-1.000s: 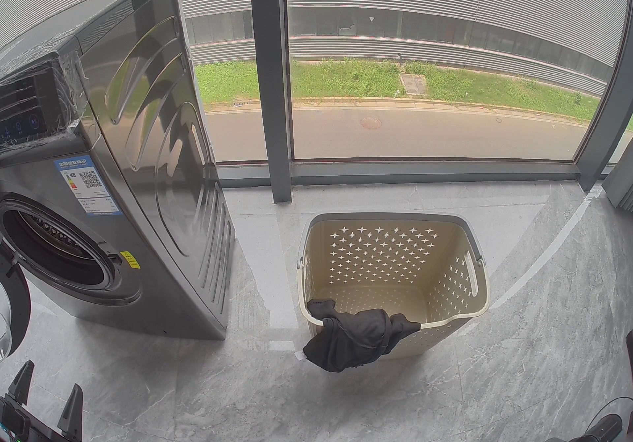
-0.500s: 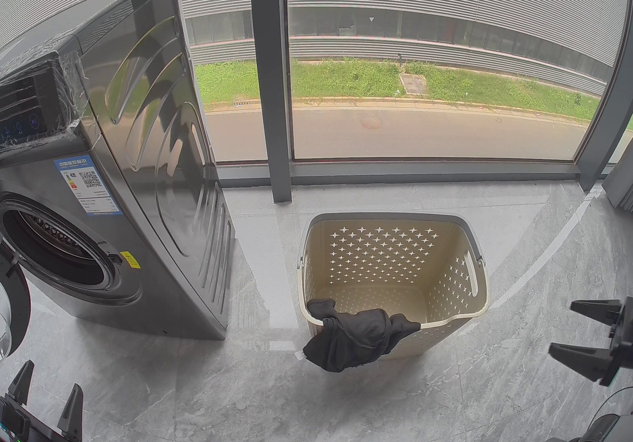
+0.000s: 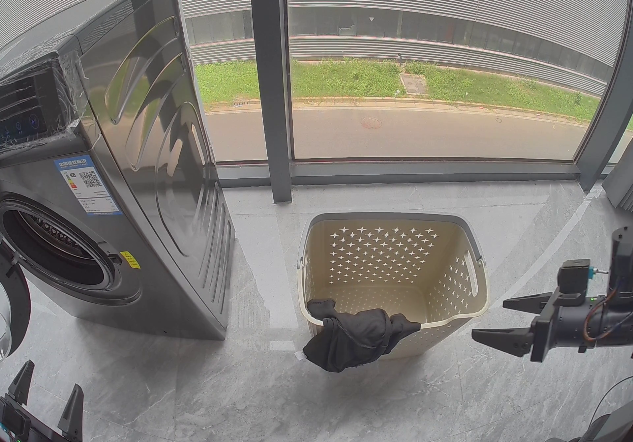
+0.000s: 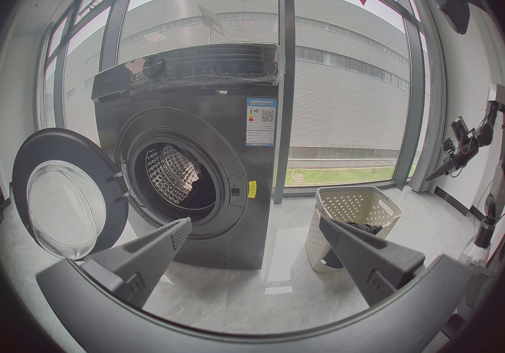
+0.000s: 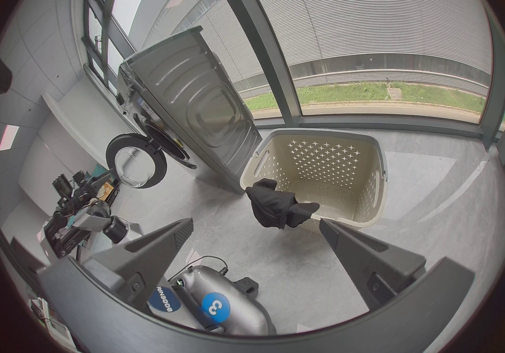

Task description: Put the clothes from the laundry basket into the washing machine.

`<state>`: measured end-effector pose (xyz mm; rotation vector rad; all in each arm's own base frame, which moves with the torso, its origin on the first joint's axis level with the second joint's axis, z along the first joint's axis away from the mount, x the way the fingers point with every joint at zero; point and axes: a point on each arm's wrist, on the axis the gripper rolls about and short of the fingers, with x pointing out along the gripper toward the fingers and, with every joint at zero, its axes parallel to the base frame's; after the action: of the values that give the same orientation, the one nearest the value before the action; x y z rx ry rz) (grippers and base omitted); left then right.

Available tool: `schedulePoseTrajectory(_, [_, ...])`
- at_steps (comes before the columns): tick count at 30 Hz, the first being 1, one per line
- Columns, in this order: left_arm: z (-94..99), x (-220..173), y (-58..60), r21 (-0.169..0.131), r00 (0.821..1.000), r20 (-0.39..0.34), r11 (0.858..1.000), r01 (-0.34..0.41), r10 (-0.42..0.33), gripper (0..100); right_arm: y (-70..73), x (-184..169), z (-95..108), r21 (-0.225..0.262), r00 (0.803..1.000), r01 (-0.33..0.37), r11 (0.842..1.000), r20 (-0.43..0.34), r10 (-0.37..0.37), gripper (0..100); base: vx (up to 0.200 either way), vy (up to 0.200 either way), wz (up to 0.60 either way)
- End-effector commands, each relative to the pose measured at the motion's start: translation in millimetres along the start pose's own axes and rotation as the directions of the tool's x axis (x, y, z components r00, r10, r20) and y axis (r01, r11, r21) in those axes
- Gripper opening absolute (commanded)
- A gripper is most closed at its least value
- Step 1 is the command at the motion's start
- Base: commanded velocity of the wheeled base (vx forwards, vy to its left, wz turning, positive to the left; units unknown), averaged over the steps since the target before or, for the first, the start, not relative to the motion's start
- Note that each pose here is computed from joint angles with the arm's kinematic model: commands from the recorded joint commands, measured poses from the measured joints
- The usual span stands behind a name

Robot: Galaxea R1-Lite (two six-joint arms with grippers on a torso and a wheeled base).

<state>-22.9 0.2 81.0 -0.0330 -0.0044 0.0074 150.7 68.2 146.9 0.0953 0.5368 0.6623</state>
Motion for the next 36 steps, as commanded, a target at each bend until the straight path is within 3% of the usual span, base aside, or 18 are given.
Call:
schedulePoseTrajectory(1, [-4.8, -0.1, 0.1, -0.001, 1.000, 0.000, 1.000, 0.001, -0.001, 100, -12.1, 50.4, -8.6, 0.019, 0.994, 0.023, 1.000, -0.104, -0.021, 100, 0.000, 0.000, 0.00])
schedulePoseTrajectory(5, [-4.8, -0.1, 0.1, 0.001, 1.000, 0.000, 1.000, 0.001, -0.001, 100, -13.9, 71.9, -15.1, 0.007, 0.991, 0.024, 1.000, -0.135, -0.023, 100, 0.000, 0.000, 0.00])
schedulePoseTrajectory(8, [-4.8, -0.1, 0.1, 0.001, 1.000, 0.000, 1.000, 0.001, -0.001, 100, -6.9, 89.3, -16.4, -0.018, 0.989, 0.012, 1.000, -0.148, -0.014, 100, 0.000, 0.000, 0.00])
schedulePoseTrajectory(13, [-4.8, -0.1, 0.1, 0.001, 1.000, 0.000, 1.000, 0.001, -0.001, 100, -10.2, 104.5, -18.4, -0.019, 0.985, 0.036, 0.999, -0.171, -0.038, 100, 0.000, 0.000, 0.00])
schedulePoseTrajectory(14, [-5.0, -0.1, 0.1, 0.001, 1.000, -0.001, 1.000, 0.001, -0.001, 100, -15.8, 129.6, -21.3, -0.028, 0.980, 0.074, 0.997, -0.181, -0.078, 100, 0.000, 0.000, 0.00])
schedulePoseTrajectory(23, [-4.9, 0.1, 0.1, 0.002, 1.000, -0.003, 1.000, 0.004, -0.004, 100, -13.6, 179.2, -33.8, -0.049, 0.975, 0.038, 0.998, -0.216, -0.048, 100, 0.000, 0.000, 0.00])
schedulePoseTrajectory(36, [-4.7, -0.2, 0.1, 0.004, 1.000, -0.006, 1.000, 0.013, -0.013, 100, -22.2, 213.6, -46.2, -0.075, 0.975, 0.031, 0.997, -0.219, -0.047, 100, 0.000, 0.000, 0.00])
